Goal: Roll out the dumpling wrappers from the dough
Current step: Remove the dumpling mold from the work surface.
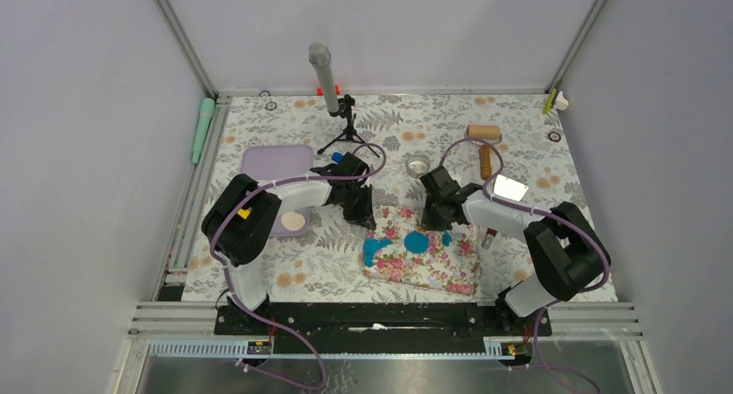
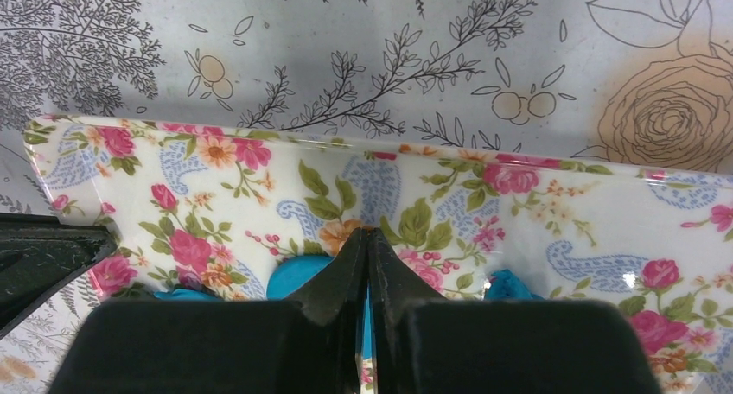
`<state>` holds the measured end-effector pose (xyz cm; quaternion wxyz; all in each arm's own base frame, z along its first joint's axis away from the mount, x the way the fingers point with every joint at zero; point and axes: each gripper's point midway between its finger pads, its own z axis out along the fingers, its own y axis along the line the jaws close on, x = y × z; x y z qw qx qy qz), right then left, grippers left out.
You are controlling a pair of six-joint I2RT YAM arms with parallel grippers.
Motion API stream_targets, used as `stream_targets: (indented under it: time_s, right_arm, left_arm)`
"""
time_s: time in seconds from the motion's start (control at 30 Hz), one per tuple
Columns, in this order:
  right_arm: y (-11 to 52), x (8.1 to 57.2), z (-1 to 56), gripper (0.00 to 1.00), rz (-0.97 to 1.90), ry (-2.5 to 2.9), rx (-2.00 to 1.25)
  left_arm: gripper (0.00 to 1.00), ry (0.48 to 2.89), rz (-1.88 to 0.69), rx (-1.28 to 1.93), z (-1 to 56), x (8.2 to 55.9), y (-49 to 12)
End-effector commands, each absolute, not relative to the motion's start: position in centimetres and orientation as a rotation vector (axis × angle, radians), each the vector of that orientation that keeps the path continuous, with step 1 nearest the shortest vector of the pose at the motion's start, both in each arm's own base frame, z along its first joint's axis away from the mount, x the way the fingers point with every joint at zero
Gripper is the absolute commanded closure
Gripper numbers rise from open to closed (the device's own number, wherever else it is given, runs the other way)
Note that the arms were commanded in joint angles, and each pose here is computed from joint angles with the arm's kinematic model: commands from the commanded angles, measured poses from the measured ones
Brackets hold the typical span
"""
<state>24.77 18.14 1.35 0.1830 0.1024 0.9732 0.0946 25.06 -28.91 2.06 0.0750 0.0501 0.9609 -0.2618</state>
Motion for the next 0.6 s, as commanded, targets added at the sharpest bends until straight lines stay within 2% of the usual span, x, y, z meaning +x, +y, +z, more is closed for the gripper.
stream_targets:
  time_s: [0.0, 0.57]
  right_arm:
    - [16.7, 23.5, 0.2, 0.94, 0.203, 2.783, 0.283]
    - [14.3, 20.2, 1.6, 0.94, 0.16, 2.805, 0.259]
  left_arm:
    - [1.0, 2.977, -0.656, 0.112, -0.2, 23.8, -26.7]
    - [1.0, 2.984, -0.656, 0.113, -0.5, 24.0, -26.8]
